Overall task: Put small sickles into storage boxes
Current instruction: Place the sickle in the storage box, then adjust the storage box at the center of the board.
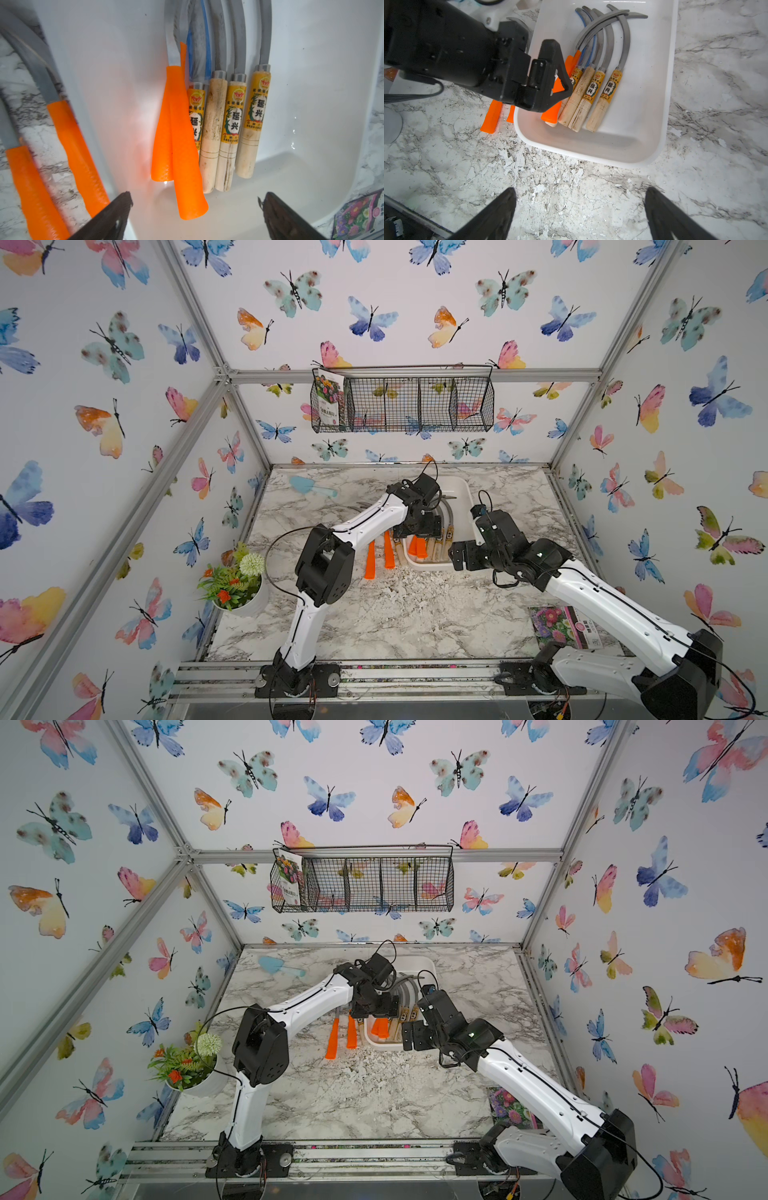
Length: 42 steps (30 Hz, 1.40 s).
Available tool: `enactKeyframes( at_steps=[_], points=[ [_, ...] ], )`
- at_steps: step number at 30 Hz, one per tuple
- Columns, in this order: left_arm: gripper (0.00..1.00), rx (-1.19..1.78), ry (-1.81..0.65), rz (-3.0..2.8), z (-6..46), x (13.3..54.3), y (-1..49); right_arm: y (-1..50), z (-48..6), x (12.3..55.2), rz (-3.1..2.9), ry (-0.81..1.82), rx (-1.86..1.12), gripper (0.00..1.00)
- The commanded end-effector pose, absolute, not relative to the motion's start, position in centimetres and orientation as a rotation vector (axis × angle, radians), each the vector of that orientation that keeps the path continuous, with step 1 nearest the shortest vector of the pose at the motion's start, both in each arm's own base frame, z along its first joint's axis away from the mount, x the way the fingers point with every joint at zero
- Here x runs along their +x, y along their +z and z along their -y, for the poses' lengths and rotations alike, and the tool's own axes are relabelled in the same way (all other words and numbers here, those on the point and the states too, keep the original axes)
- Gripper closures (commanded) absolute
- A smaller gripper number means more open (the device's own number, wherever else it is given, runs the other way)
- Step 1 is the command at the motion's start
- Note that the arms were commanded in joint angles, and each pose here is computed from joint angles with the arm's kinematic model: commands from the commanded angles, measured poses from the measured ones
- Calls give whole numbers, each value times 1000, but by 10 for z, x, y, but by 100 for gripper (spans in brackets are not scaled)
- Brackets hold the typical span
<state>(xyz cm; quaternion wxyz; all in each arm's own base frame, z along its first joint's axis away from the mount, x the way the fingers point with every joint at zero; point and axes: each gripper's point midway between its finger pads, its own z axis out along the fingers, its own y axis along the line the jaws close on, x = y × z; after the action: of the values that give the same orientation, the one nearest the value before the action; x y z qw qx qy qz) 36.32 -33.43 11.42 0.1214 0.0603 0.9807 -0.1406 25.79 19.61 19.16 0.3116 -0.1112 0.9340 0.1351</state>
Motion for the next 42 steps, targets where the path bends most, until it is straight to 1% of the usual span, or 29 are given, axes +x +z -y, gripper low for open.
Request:
enactKeyframes(
  at_steps=[1,2,3,8,21,27,35,42],
  points=[
    [2,148,-444,-2805,321,364,140,205,-208,263,-2437,429,-300,2],
    [2,140,-431,-2815,317,363,136,206,-210,263,-2435,438,-299,2],
    [2,135,-448,-2789,313,361,149,206,-212,264,-2435,444,-301,2],
    [2,100,-450,-2775,294,353,159,206,-222,268,-2437,449,-314,2],
    [2,0,-436,-2734,235,322,170,194,-266,270,-2460,503,-393,2],
    [1,-89,-432,-2706,198,305,174,186,-293,270,-2472,524,-451,2],
    [1,-209,-422,-2647,147,275,184,163,-320,276,-2555,408,-498,2],
    [1,-281,-406,-2597,116,249,190,152,-341,286,-2598,345,-529,2]
  ],
)
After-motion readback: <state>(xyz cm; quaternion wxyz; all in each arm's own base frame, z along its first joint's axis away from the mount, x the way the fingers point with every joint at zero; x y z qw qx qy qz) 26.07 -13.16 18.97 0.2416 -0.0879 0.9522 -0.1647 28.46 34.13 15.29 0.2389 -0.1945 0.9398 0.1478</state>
